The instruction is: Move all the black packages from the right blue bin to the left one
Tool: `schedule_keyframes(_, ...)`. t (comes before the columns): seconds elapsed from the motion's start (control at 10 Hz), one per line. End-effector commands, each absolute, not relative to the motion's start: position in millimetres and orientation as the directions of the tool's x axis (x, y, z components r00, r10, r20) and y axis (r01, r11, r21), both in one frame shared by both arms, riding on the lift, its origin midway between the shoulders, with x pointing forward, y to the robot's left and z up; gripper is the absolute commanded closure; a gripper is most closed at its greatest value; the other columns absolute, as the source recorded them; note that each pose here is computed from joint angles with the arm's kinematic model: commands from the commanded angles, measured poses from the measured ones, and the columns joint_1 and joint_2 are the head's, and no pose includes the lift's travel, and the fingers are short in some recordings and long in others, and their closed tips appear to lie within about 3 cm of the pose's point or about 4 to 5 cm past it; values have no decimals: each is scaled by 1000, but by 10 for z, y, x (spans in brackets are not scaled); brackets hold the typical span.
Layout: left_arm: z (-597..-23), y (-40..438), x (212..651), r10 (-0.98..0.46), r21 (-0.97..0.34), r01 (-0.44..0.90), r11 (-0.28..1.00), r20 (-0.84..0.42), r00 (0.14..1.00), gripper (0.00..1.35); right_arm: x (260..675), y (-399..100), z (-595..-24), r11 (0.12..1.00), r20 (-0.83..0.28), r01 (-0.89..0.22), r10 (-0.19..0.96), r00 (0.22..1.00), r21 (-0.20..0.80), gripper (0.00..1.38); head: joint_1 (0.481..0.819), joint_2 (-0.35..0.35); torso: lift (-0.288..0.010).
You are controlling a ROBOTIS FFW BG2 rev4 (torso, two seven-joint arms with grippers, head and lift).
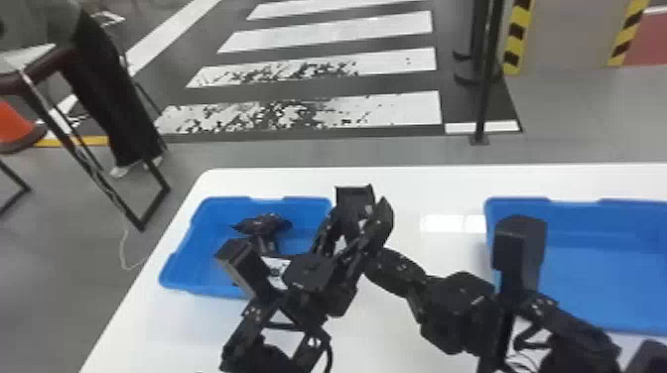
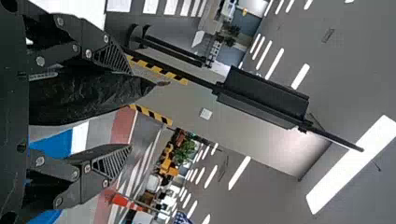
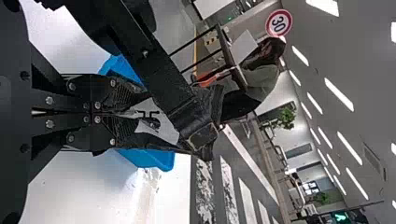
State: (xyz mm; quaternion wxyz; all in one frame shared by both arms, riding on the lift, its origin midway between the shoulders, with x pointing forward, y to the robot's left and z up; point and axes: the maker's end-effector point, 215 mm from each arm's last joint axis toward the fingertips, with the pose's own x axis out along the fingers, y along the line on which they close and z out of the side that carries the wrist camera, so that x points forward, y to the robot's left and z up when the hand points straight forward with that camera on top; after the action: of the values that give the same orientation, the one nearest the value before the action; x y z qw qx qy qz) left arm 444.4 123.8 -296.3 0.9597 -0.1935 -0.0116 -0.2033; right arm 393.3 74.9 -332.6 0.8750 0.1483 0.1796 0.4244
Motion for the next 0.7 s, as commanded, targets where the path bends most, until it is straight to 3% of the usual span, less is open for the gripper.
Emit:
schedule_keyframes(0.0, -2993, 1295, 4427, -375, -358, 376, 855, 75, 924, 1220, 3945, 745, -3312, 596, -182, -688, 795, 579, 414, 1191, 695, 261, -132)
schedule_keyframes(0.4, -2973, 1412, 4426, -336, -352, 336, 873, 63, 940, 1220, 3993, 739, -3334, 589, -169, -683, 797, 580, 432, 1156, 695, 276, -132)
schedule_keyframes(0.5, -2944, 1589, 4532, -299, -308, 302, 902, 59, 952, 1220, 4104, 701, -3338, 575, -130, -682, 799, 587, 452, 1024, 695, 280, -132)
schedule_keyframes(0.6, -2977, 1956, 4681, -229, -216, 232, 948, 39, 973, 1220, 4162, 621, -3325, 585, -118, -670, 787, 606, 458, 1026, 695, 290, -132)
